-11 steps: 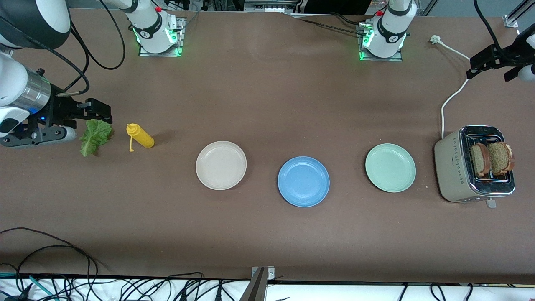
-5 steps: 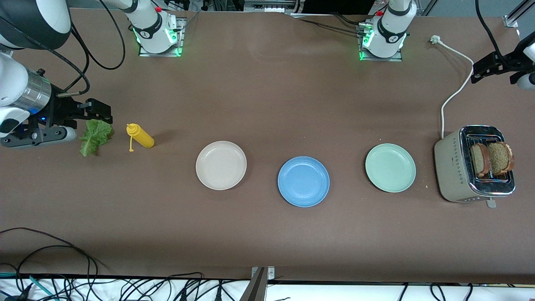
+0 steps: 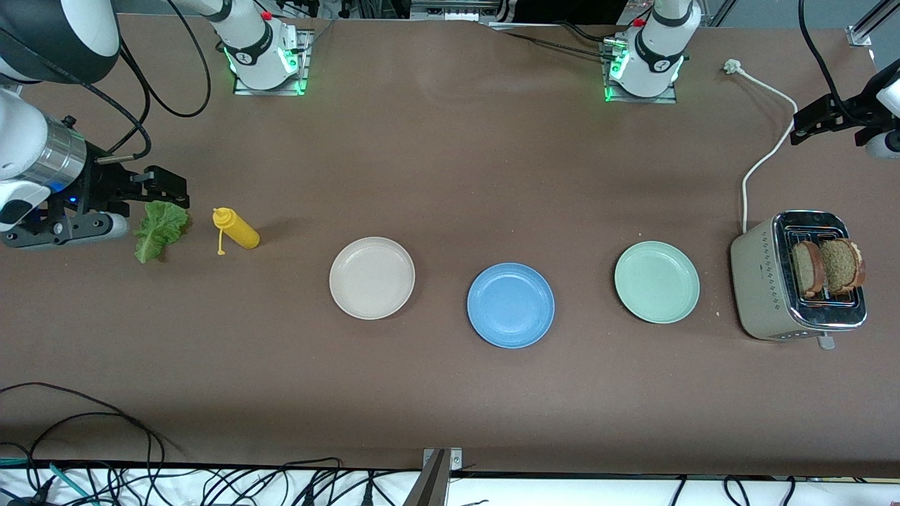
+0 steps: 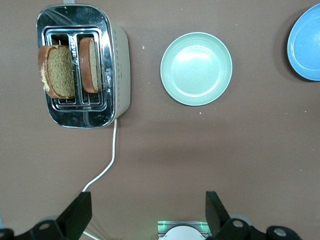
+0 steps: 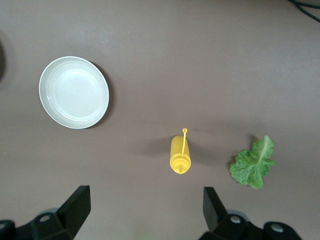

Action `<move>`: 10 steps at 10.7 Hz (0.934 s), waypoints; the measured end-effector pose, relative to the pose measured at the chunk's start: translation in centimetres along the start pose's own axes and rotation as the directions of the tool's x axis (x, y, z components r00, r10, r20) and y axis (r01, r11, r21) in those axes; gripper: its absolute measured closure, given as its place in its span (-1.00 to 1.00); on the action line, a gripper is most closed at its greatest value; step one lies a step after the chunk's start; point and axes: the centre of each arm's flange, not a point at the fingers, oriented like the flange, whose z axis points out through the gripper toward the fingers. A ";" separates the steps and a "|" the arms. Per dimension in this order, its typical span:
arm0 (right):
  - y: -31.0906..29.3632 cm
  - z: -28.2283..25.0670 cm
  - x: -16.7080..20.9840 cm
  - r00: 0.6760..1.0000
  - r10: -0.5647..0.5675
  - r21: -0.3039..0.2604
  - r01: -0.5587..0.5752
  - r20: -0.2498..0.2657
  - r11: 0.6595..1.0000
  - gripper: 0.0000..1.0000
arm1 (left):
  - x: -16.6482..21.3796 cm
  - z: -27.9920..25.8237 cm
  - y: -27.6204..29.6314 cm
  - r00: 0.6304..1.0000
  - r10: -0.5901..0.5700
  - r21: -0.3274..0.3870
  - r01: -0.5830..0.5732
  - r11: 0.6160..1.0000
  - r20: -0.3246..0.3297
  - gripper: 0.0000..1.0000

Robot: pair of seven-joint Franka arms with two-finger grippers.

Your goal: Make sandwich in blue plate with both arms

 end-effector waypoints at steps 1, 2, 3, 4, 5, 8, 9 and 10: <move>0.0 0.0 0.0 1.000 0.000 0.000 0.000 0.000 1.000 -1.00 | 0.0 0.0 0.0 1.000 0.001 0.000 -0.001 1.000 -0.001 -1.00; 0.0 0.0 0.0 1.000 0.000 0.000 0.000 0.000 1.000 -1.00 | 0.0 -0.1 0.2 1.000 0.004 0.001 -0.004 1.000 -0.001 -1.00; 0.0 0.0 0.0 1.000 0.000 0.000 0.000 -0.001 1.000 -1.00 | -0.1 -0.1 0.6 1.000 0.011 0.002 -0.011 1.000 0.007 -1.00; 0.0 0.0 0.0 1.000 0.000 0.000 0.000 -0.001 1.000 -1.00 | -0.2 -0.3 1.0 1.000 0.019 0.003 -0.019 1.000 0.014 -1.00; 0.0 0.0 0.0 1.000 0.000 0.000 0.000 0.000 1.000 -1.00 | -0.4 -0.5 1.3 1.000 0.024 0.003 -0.024 1.000 0.019 -1.00; 0.0 0.1 0.0 1.000 0.000 -0.001 0.000 0.000 1.000 -1.00 | -0.4 -0.6 1.4 1.000 0.025 0.004 -0.025 1.000 0.019 -1.00; 0.0 0.1 0.0 1.000 0.000 -0.001 0.000 0.000 1.000 -1.00 | -0.4 -0.6 1.4 1.000 0.025 0.004 -0.025 1.000 0.019 -1.00; 0.0 0.1 0.0 1.000 0.001 -0.001 -0.001 0.000 1.000 -1.00 | -0.4 -0.6 1.4 1.000 0.025 0.003 -0.025 1.000 0.019 -1.00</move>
